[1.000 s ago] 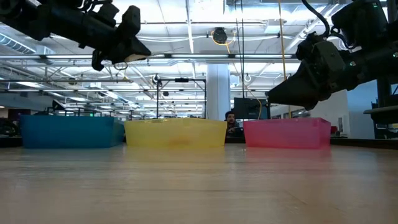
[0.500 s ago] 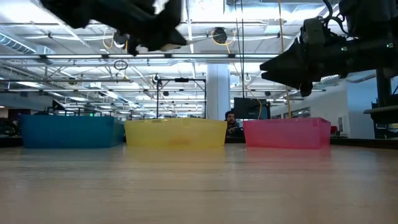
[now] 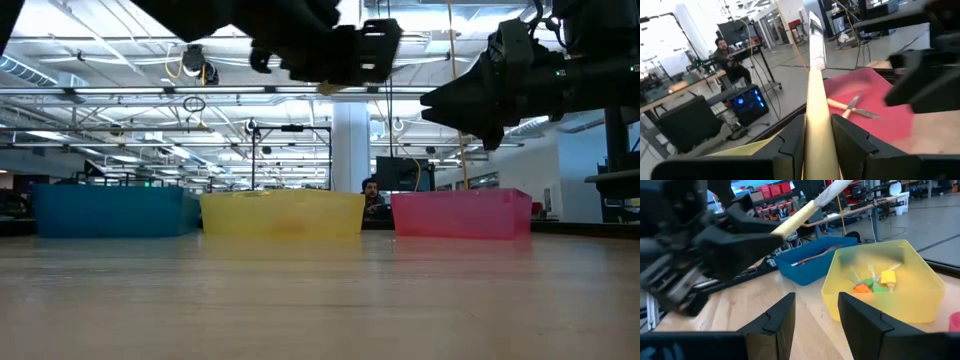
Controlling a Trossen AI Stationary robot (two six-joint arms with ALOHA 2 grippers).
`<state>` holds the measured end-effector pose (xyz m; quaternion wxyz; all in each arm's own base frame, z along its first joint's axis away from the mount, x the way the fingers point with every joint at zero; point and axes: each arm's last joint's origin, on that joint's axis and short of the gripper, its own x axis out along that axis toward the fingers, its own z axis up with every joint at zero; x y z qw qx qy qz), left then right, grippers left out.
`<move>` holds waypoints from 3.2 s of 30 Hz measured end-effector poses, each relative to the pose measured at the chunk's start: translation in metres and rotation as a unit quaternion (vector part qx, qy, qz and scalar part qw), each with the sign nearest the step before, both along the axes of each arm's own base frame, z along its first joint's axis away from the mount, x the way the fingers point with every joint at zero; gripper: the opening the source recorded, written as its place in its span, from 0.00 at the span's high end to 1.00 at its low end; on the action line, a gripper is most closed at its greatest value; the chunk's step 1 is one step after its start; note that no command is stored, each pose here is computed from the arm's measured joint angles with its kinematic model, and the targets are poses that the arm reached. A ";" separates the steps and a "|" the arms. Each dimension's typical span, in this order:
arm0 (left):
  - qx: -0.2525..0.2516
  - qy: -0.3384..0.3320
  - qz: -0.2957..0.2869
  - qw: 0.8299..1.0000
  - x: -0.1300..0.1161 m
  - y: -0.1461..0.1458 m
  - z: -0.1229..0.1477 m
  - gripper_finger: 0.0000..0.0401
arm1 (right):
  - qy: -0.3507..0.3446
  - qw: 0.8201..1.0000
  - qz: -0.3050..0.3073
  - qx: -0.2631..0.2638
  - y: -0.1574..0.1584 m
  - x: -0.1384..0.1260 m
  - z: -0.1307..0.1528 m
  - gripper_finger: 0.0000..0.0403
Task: Pick & Place Kitchen Items
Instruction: Put the yellow table knife into the red bin
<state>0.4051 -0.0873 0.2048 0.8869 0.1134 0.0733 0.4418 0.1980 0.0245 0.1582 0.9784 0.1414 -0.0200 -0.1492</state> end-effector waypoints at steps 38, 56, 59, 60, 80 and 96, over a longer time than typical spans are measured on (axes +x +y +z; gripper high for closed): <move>-0.019 0.023 0.017 0.999 0.020 -0.039 -0.022 0.77 | -0.074 0.997 0.035 0.005 -0.001 -0.013 0.006 0.65; -0.049 -0.047 -0.076 0.995 0.028 -0.042 -0.005 0.77 | -0.138 0.988 0.074 -0.008 -0.001 -0.024 0.013 0.65; -0.049 -0.047 -0.076 0.995 0.028 -0.042 -0.005 0.77 | -0.139 0.988 0.072 -0.008 -0.001 -0.024 0.013 0.65; -0.049 -0.047 -0.076 0.995 0.028 -0.042 -0.005 0.77 | -0.139 0.988 0.070 -0.008 -0.002 -0.023 0.013 0.65; -0.042 -0.052 -0.100 0.993 0.029 -0.042 -0.001 0.77 | -0.182 0.982 0.046 0.035 -0.011 -0.014 0.027 0.65; -0.046 -0.041 -0.117 0.991 0.037 -0.019 -0.003 0.77 | -0.192 0.979 0.038 0.060 -0.012 -0.015 0.027 0.99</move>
